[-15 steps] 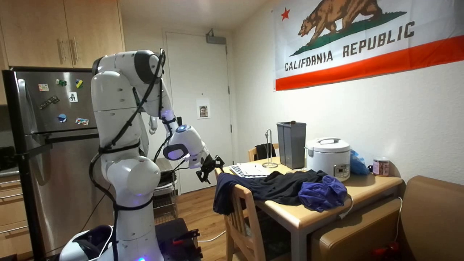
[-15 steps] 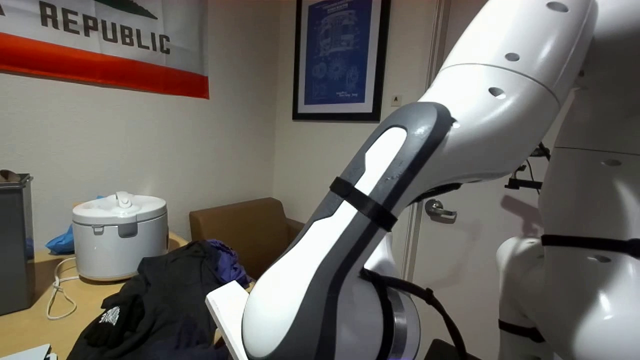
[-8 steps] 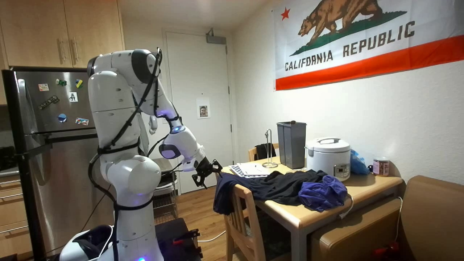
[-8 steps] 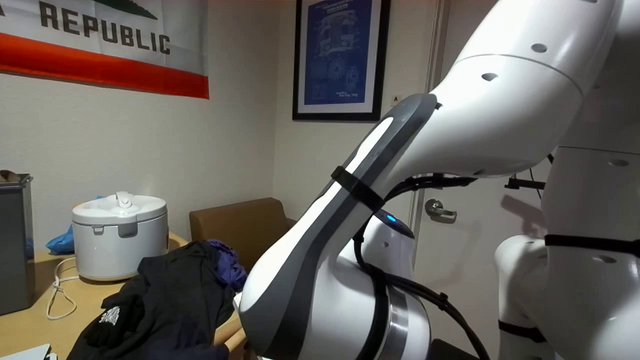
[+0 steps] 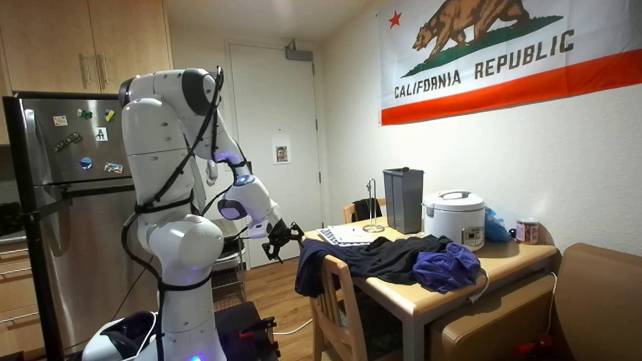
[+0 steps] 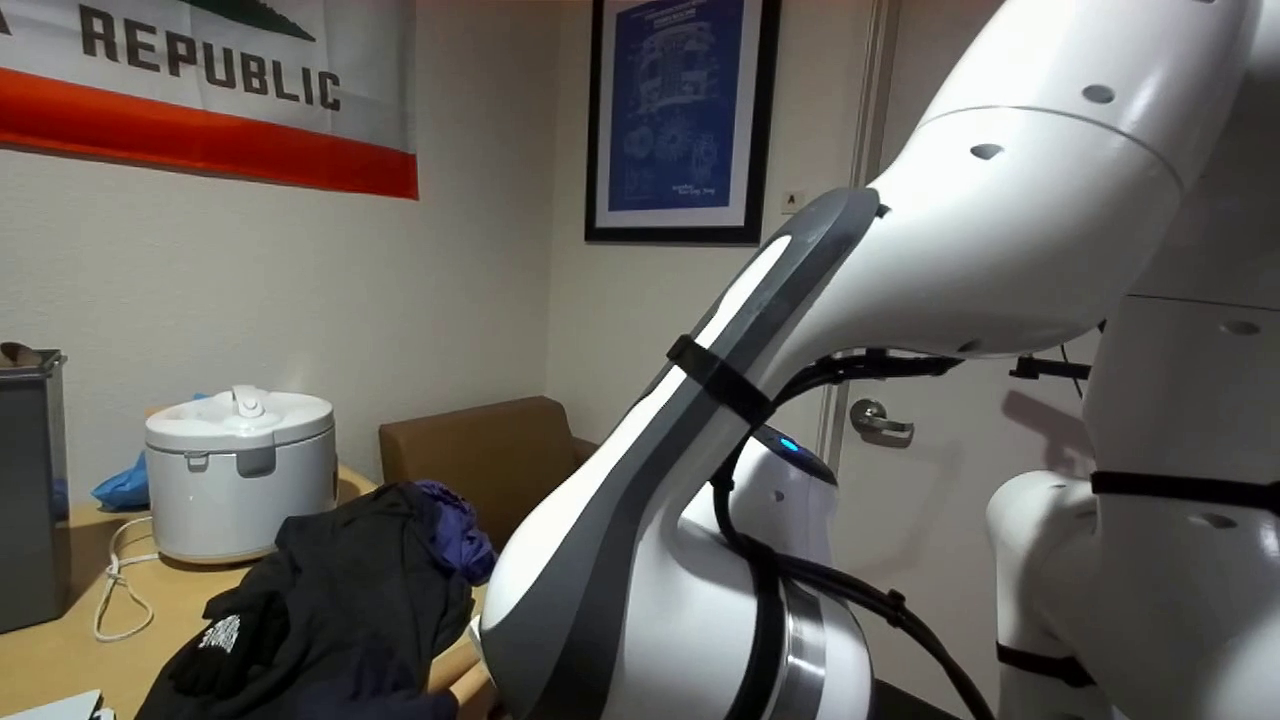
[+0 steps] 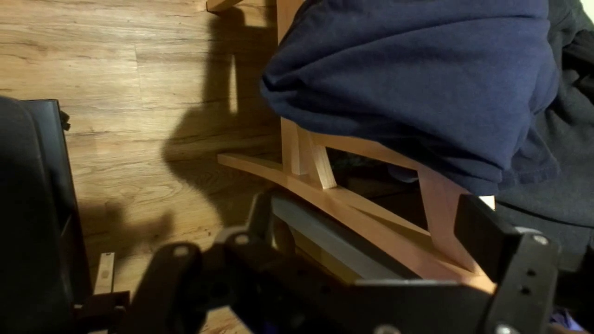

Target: Pick up the black cloth from the table and put it on the chair back.

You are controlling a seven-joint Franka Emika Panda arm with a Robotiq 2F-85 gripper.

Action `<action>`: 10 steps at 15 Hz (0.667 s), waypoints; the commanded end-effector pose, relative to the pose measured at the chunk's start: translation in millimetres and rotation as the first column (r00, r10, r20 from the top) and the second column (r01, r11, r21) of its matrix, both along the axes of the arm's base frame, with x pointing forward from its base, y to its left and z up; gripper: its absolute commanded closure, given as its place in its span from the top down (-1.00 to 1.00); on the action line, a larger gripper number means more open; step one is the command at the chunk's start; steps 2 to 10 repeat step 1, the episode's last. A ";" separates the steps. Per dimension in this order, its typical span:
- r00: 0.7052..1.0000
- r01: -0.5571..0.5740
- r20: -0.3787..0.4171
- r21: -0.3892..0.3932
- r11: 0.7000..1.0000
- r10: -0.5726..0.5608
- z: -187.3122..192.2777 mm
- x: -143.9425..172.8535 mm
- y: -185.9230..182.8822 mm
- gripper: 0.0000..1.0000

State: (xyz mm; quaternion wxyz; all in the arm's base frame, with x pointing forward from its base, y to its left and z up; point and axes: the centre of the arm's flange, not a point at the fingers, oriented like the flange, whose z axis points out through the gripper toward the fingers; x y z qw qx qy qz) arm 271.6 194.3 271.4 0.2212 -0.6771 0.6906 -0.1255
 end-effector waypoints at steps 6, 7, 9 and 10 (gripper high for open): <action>1.000 -0.005 0.002 0.000 1.000 0.005 0.7 0.6 0.8 1.00; 1.000 -0.005 0.002 0.000 1.000 0.005 0.7 0.6 0.8 1.00; 1.000 -0.005 0.002 0.000 1.000 0.005 0.7 0.6 0.8 1.00; 1.000 -0.005 0.002 0.000 1.000 0.005 0.7 0.6 0.8 1.00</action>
